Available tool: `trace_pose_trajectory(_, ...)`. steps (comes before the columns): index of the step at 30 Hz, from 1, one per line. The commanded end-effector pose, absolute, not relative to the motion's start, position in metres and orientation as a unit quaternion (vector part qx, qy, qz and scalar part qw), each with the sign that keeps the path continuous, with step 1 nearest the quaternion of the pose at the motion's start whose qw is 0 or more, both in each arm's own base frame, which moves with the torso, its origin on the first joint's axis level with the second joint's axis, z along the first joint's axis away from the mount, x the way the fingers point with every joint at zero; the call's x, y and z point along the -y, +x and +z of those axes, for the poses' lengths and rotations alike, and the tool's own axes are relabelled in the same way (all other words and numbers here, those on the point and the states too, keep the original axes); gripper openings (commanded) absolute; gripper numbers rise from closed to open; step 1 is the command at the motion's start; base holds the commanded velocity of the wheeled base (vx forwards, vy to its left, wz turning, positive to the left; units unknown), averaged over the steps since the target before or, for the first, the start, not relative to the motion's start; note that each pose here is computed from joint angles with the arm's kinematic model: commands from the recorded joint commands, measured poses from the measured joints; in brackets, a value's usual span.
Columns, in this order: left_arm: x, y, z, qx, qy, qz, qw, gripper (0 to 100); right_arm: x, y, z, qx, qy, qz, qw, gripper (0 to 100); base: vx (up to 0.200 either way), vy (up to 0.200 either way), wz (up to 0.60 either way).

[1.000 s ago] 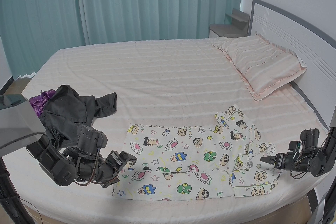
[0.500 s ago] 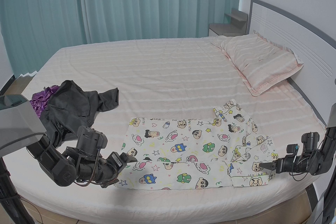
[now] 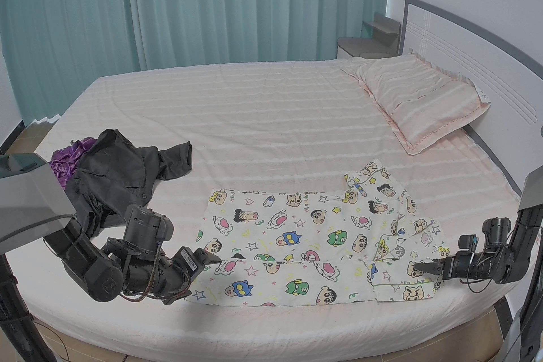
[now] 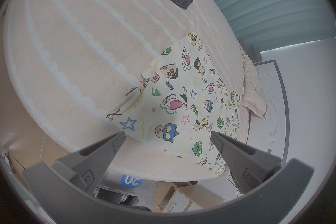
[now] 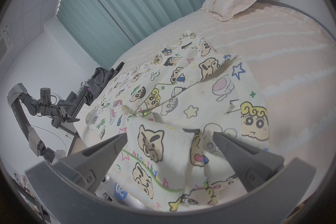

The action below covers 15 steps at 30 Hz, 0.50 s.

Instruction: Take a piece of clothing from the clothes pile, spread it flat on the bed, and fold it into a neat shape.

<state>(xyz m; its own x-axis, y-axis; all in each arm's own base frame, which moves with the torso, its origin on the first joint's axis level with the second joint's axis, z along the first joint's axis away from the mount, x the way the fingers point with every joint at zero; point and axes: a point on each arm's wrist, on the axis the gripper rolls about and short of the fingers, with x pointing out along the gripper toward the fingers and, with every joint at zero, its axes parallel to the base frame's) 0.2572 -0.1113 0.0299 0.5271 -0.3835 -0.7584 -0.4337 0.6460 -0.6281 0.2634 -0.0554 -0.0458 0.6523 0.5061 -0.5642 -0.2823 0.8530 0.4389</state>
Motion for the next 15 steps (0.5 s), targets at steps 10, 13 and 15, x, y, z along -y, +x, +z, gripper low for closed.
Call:
trace_pose_trajectory(10, 0.099, 0.253, 0.022, -0.494, -0.353, 0.001, 0.795, 100, 0.054, 0.26, -0.056, -0.356, 0.172, 0.245, 0.885, 100, 0.0, 0.0, 0.0)
trace_pose_trajectory(13, 0.097, 0.256, 0.019, -0.495, -0.318, -0.013, 0.809, 100, 0.054, 0.259, -0.056, -0.358, 0.172, 0.246, 0.884, 100, 0.0, 0.0, 0.0)
trace_pose_trajectory(15, 0.096, 0.259, 0.015, -0.496, -0.299, -0.021, 0.815, 100, 0.053, 0.258, -0.056, -0.358, 0.17, 0.248, 0.884, 100, 0.0, 0.0, 0.0)
